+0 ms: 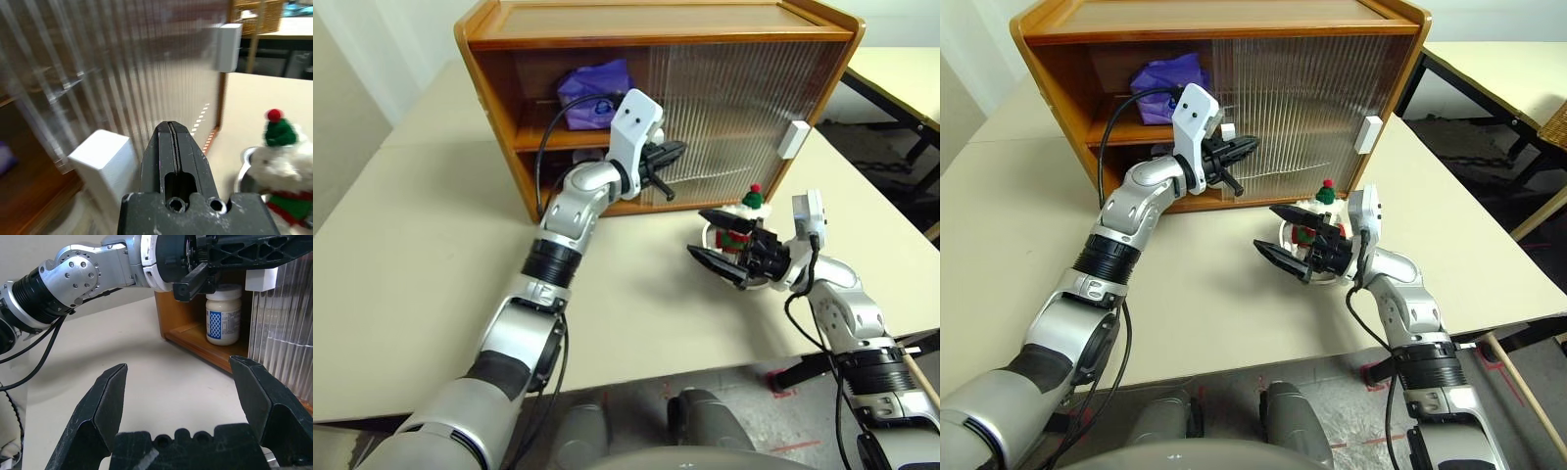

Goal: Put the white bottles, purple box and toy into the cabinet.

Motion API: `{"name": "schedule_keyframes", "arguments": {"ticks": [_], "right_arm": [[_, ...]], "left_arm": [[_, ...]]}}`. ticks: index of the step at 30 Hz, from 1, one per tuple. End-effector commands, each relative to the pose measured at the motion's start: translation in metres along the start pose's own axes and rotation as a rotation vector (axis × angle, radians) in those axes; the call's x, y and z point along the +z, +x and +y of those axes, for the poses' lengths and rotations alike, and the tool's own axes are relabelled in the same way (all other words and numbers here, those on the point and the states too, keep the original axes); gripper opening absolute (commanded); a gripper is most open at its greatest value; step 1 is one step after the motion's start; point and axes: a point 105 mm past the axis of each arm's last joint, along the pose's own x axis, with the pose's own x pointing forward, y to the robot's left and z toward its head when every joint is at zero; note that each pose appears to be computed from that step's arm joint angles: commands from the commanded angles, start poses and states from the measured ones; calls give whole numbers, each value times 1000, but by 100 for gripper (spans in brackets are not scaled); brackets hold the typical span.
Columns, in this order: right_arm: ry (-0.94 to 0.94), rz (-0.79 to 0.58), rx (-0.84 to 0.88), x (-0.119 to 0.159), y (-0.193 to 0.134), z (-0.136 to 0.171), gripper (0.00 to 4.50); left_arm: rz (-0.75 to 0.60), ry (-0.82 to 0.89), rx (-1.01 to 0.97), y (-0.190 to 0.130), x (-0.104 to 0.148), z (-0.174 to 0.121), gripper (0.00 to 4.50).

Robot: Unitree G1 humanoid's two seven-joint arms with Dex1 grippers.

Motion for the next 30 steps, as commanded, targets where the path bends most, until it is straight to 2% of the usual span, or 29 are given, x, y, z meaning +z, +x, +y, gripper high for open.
{"name": "schedule_keyframes", "arguments": {"ticks": [1, 19, 30], "right_arm": [[-23, -7, -6, 3, -2, 0, 450], [-21, -8, 7, 1, 0, -2, 450], [-21, -8, 14, 1, 1, -3, 450]], "left_arm": [[7, -19, 55, -3, -1, 6, 4], [42, -24, 199, -41, 2, 41, 4], [83, -28, 292, -65, -10, 63, 4]]}}
